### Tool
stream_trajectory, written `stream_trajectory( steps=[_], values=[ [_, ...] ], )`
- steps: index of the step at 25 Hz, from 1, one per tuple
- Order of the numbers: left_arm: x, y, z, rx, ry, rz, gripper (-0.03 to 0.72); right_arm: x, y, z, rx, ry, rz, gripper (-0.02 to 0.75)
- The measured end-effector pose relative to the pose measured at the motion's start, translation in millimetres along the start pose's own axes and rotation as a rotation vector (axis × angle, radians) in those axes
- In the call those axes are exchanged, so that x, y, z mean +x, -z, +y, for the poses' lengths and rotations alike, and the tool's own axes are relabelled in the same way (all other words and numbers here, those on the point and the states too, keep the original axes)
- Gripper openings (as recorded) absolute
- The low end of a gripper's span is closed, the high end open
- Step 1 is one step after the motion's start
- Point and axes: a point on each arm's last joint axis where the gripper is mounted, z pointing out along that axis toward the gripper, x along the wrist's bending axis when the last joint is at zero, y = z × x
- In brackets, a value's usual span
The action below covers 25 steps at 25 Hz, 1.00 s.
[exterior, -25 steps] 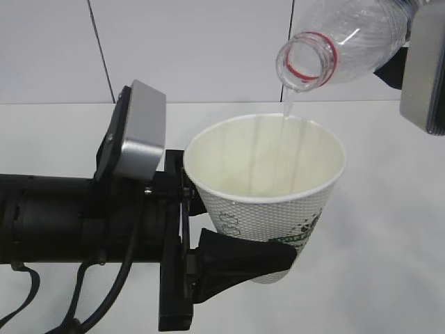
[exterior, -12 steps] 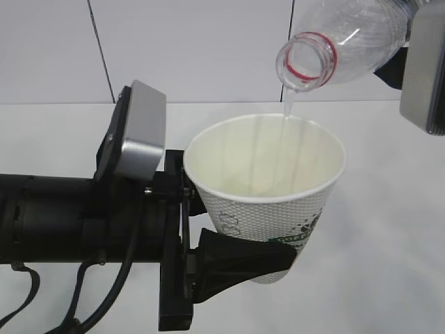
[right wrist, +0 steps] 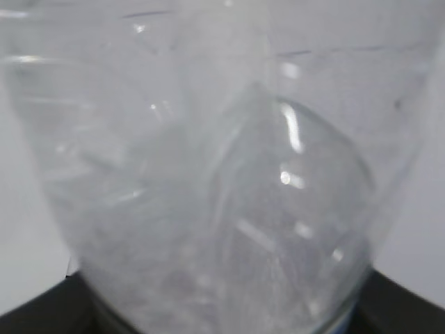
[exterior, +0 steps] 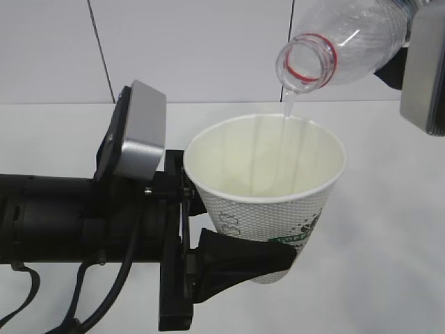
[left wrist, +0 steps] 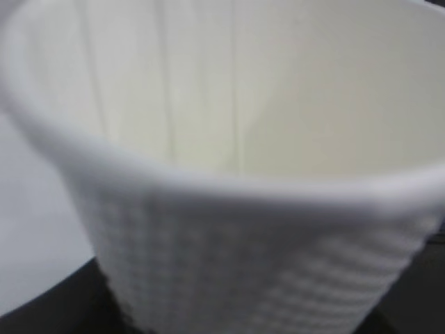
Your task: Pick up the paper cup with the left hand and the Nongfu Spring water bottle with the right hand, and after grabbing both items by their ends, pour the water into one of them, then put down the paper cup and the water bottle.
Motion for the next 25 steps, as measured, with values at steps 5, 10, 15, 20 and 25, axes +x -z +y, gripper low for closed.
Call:
stream_trajectory(
  steps=[5,10,15,20,25],
  values=[
    [0.0,0.0,0.0,0.000,0.000,0.000,0.489,0.0,0.0,0.1,-0.001,0.000,0.000,0.438],
    [0.0,0.0,0.0,0.000,0.000,0.000,0.489,0.0,0.0,0.1,-0.001,0.000,0.000,0.438],
    [0.0,0.0,0.0,0.000,0.000,0.000,0.489,0.0,0.0,0.1,-0.001,0.004,0.000,0.438],
    [0.0,0.0,0.0,0.000,0.000,0.000,0.488,0.1,0.0,0.1,-0.001,0.009,0.001,0.438],
    [0.0,0.0,-0.1,0.001,0.000,0.000,0.488,0.1,0.0,0.1,-0.001,0.009,0.001,0.438]
  ],
)
